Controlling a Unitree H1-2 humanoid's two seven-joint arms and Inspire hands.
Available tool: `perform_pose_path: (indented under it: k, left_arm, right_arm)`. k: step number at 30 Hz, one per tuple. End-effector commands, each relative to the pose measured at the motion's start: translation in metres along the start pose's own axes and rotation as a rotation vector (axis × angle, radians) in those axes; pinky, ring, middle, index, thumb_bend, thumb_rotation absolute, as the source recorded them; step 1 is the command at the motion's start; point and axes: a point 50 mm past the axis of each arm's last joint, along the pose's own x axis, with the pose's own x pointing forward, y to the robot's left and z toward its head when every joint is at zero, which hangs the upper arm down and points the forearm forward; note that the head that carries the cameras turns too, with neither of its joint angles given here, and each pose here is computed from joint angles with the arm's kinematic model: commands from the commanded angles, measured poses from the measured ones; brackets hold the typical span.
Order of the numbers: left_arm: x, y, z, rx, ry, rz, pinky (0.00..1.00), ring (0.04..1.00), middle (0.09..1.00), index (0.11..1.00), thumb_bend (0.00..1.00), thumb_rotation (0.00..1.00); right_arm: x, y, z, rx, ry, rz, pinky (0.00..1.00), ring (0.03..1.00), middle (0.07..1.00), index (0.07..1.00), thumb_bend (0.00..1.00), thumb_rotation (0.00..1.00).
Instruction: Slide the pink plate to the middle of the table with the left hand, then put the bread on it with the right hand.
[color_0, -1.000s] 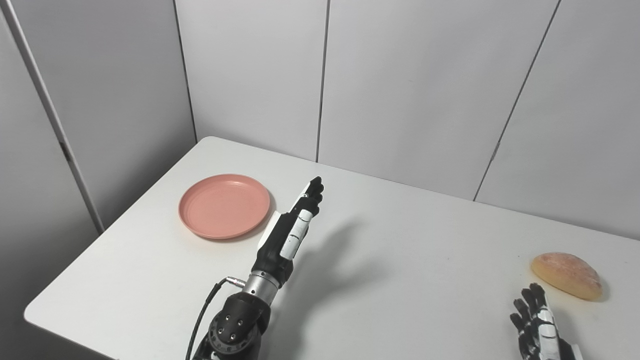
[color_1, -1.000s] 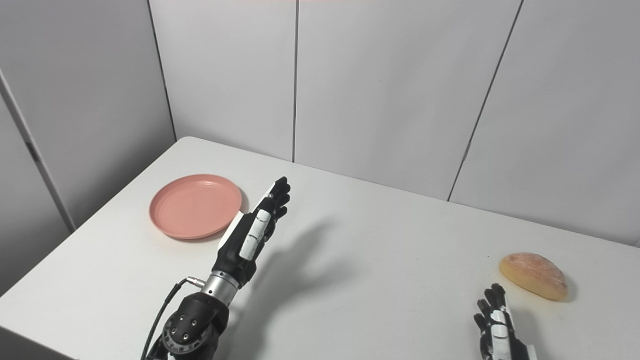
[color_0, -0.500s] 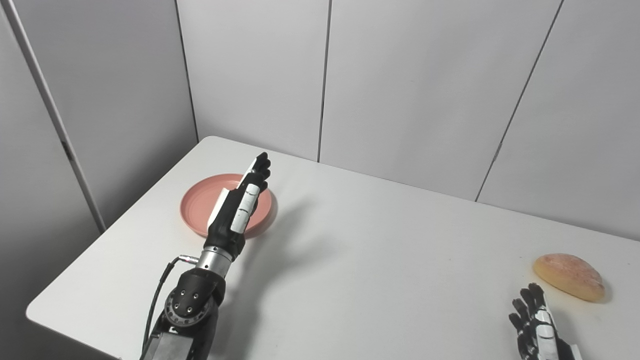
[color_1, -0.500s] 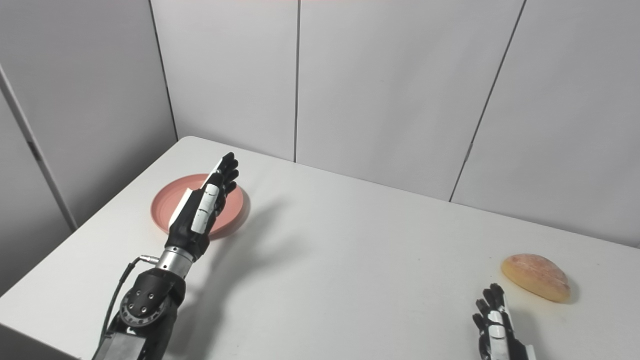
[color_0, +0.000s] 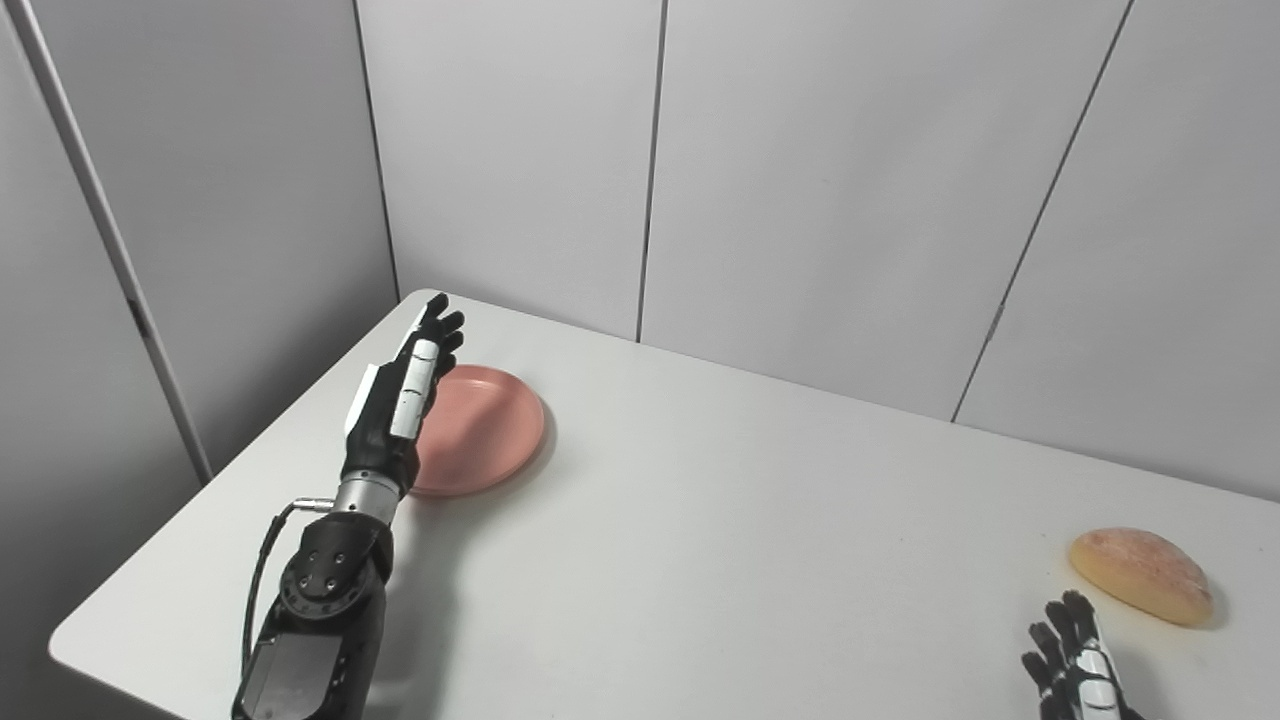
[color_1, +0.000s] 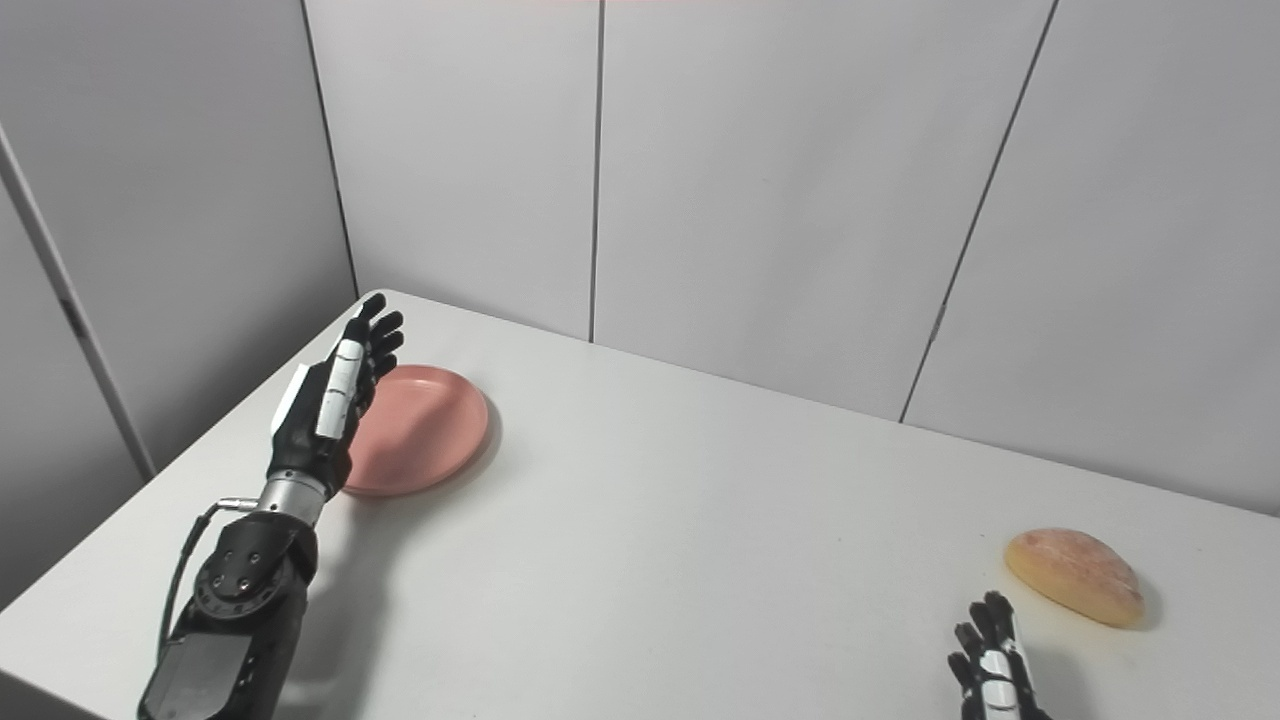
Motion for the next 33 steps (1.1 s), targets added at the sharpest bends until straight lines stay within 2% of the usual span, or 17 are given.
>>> perform_pose_path:
  k: [1, 8, 14, 21, 28, 33]
  left_arm:
    - [0.027, 0.009, 0.033, 0.006, -0.141, 0.021, 0.92, 0.913, 0.896, 0.9, 0.74, 1.0]
    - [0.041, 0.033, 0.024, 0.041, -0.109, 0.082, 0.94, 0.933, 0.919, 0.922, 0.75, 1.0]
    - [0.047, 0.045, 0.017, 0.052, -0.096, 0.128, 0.92, 0.918, 0.9, 0.897, 0.74, 1.0]
    - [0.052, 0.051, 0.012, 0.051, -0.076, 0.165, 0.94, 0.926, 0.903, 0.9, 0.73, 1.0]
    - [0.053, 0.049, -0.004, 0.056, -0.048, 0.18, 0.98, 0.946, 0.921, 0.913, 0.71, 1.0]
    - [0.052, 0.048, -0.015, 0.047, -0.036, 0.194, 0.99, 0.952, 0.924, 0.916, 0.7, 1.0]
  right_arm:
    - [0.006, 0.003, 0.017, -0.005, -0.071, 0.017, 1.0, 1.0, 1.0, 1.0, 0.41, 0.93]
    - [0.006, 0.001, 0.017, -0.033, -0.084, 0.028, 1.0, 1.0, 1.0, 1.0, 0.42, 0.97]
    - [0.006, -0.001, 0.017, -0.036, -0.082, 0.03, 1.0, 1.0, 1.0, 1.0, 0.43, 0.97]
    - [0.007, -0.006, 0.014, -0.024, -0.096, 0.026, 1.0, 1.0, 1.0, 1.0, 0.45, 0.97]
    - [0.011, -0.014, 0.005, 0.009, -0.106, 0.032, 1.0, 1.0, 1.0, 1.0, 0.51, 0.91]
    - [0.012, -0.02, 0.004, 0.01, -0.11, 0.029, 1.0, 1.0, 1.0, 1.0, 0.53, 0.91]
